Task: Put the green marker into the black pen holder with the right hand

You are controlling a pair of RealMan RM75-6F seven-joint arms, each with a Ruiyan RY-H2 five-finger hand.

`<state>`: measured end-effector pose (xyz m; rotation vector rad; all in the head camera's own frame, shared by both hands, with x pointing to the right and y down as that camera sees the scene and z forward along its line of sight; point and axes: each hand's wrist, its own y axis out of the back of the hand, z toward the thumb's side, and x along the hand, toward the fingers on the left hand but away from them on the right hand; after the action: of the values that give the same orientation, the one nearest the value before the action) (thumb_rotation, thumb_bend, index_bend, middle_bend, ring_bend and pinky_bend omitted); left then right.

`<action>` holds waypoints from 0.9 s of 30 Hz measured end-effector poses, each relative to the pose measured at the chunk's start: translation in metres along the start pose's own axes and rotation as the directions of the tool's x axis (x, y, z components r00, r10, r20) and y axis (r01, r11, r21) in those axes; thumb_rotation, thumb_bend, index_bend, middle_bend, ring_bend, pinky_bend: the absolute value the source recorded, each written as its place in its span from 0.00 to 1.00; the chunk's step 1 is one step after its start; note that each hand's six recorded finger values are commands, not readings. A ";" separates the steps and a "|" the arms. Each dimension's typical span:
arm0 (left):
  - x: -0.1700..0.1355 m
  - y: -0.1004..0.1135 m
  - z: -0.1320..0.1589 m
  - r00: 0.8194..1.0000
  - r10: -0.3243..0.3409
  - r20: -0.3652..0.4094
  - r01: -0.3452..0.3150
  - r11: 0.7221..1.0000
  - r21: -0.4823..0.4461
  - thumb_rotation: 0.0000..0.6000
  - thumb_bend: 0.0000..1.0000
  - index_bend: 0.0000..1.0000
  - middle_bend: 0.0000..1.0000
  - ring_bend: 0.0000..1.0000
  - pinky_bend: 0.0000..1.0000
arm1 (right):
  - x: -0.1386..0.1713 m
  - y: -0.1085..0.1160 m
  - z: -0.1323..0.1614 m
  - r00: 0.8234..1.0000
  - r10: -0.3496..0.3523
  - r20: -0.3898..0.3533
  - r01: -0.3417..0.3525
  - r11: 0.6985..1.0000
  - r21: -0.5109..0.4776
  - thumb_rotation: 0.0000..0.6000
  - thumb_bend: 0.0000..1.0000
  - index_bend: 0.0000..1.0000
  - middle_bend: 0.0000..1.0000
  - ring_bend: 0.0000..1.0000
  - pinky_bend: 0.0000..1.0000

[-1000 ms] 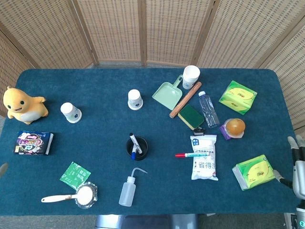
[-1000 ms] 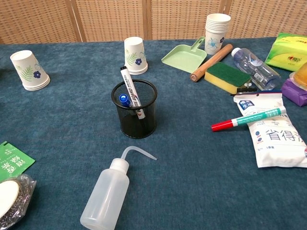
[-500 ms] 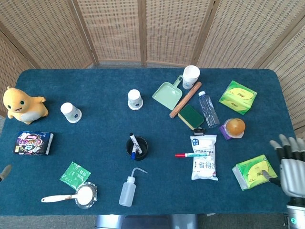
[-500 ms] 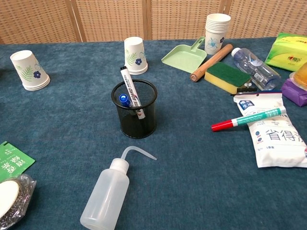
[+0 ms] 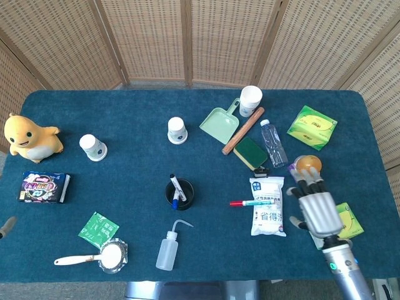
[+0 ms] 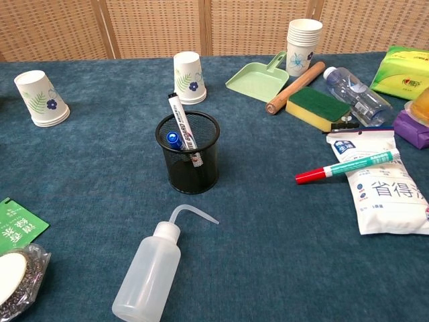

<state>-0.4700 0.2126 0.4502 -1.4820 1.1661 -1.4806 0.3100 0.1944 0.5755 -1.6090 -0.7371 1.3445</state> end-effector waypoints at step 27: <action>-0.003 0.006 -0.005 1.000 -0.003 0.020 0.004 0.999 -0.041 1.00 0.28 0.14 0.00 0.00 0.00 | -0.056 -0.030 0.086 0.989 0.139 -0.041 -0.135 0.987 0.091 1.00 0.27 0.42 0.00 0.00 0.00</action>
<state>-0.4756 0.2141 0.4437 -1.5236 1.1890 -1.4491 0.2159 0.1803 0.6257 -1.6395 -0.5390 1.4122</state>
